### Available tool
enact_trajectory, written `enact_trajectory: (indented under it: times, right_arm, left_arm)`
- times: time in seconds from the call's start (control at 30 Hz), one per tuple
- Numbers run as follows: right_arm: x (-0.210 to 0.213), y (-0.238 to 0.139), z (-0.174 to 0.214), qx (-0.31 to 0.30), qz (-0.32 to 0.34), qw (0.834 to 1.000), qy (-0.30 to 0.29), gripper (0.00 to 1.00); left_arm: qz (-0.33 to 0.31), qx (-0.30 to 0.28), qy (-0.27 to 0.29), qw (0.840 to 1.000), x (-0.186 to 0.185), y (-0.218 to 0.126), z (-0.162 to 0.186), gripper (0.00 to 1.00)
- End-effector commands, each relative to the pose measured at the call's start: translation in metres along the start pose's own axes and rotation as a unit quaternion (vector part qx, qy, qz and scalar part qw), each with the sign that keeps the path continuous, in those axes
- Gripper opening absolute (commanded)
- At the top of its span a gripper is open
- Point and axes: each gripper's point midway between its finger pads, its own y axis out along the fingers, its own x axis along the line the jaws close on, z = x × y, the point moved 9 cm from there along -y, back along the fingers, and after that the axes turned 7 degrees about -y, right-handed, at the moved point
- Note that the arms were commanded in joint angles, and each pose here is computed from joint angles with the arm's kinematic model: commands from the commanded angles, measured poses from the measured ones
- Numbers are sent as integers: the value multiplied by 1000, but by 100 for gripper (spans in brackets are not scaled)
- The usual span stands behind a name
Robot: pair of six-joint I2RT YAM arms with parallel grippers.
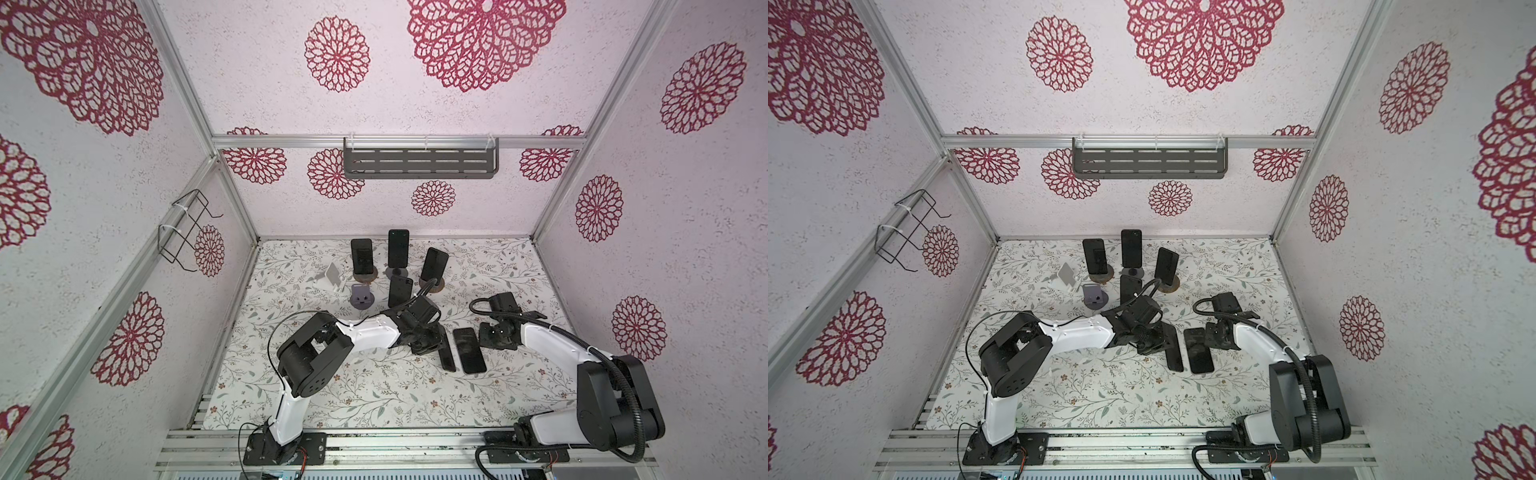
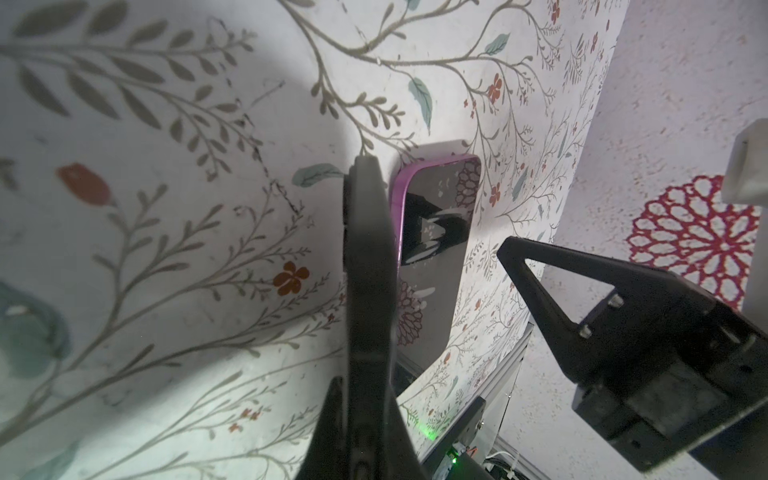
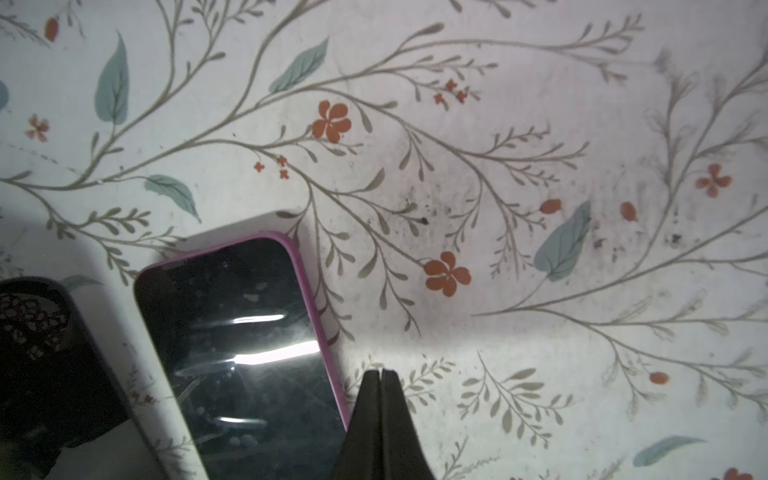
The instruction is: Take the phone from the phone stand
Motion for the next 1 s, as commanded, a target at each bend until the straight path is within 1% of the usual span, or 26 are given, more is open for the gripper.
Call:
enact_trajectory:
  times: [0.0, 0.2, 0.53, 0.6, 0.8, 0.87, 0.97]
  right_arm:
    - [-2, 5, 0, 8, 8, 1000, 10, 1]
    - [0, 18, 5, 28, 2, 1000, 10, 1]
    - [1, 24, 10, 36, -12, 999, 13, 2]
    - [2, 25, 11, 38, -14, 999, 13, 3]
    - [2, 26, 12, 37, -17, 999, 15, 3]
    - [2, 25, 12, 37, -16, 999, 16, 3]
    - [1, 25, 13, 36, -16, 999, 17, 3]
  left_arm:
    - [24, 8, -6, 1000, -9, 7, 2, 0]
    - [24, 14, -8, 1000, -8, 12, 1, 0]
    - [20, 12, -13, 1000, -3, 18, 1, 1]
    - [20, 14, -13, 1000, -3, 19, 2, 4]
    - [17, 26, -12, 999, -2, 25, 5, 7]
    - [16, 29, -9, 999, -2, 27, 8, 10]
    - [14, 31, -11, 999, -1, 28, 9, 18]
